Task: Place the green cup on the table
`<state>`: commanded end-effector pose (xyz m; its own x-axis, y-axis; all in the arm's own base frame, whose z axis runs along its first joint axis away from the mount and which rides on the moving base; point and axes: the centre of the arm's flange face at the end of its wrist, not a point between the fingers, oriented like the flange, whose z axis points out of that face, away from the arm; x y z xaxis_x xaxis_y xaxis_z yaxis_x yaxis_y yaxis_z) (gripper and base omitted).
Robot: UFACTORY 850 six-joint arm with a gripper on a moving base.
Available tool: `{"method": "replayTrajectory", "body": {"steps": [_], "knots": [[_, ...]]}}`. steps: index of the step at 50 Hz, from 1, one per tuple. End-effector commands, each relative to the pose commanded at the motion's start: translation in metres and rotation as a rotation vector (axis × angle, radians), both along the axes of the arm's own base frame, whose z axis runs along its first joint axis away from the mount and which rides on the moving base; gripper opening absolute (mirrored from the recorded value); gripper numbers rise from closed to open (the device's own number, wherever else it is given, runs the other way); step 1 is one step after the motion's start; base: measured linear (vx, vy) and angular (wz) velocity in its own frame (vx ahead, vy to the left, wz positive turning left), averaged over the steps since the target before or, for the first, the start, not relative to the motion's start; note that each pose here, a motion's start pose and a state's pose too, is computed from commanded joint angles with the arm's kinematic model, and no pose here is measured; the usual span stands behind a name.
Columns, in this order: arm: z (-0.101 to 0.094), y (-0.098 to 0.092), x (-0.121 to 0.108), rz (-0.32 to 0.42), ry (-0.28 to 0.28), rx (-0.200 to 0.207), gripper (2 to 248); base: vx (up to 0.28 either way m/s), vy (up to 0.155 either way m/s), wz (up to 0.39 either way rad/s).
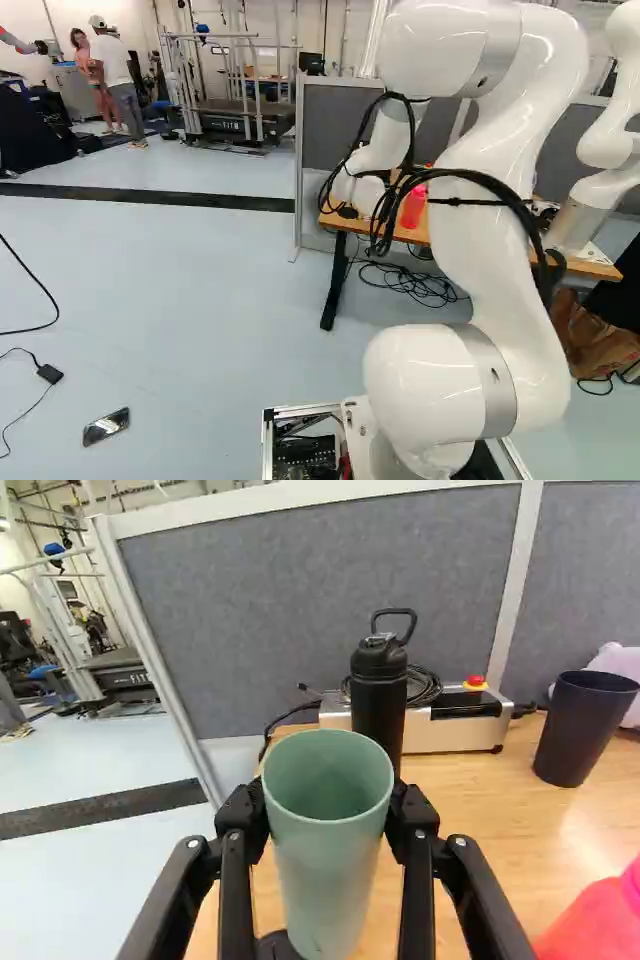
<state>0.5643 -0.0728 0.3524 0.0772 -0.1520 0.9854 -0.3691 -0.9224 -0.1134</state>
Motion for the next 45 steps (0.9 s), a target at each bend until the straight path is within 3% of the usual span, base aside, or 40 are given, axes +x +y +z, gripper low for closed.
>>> {"method": "replayTrajectory", "body": {"steps": [15, 28, 41, 42, 45], "knots": [[-0.019, -0.012, 0.029, -0.080, -0.043, 0.007, 127, 0.000, 0.000, 0.000], [-0.034, -0.016, 0.036, -0.092, 0.004, -0.088, 127, 0.000, 0.000, 0.000], [-0.040, -0.016, 0.037, -0.091, 0.019, -0.104, 127, 0.000, 0.000, 0.000], [-0.040, -0.016, 0.037, -0.091, 0.019, -0.105, 140, 0.000, 0.000, 0.000], [-0.040, -0.016, 0.037, -0.091, 0.019, -0.105, 140, 0.000, 0.000, 0.000]]}}
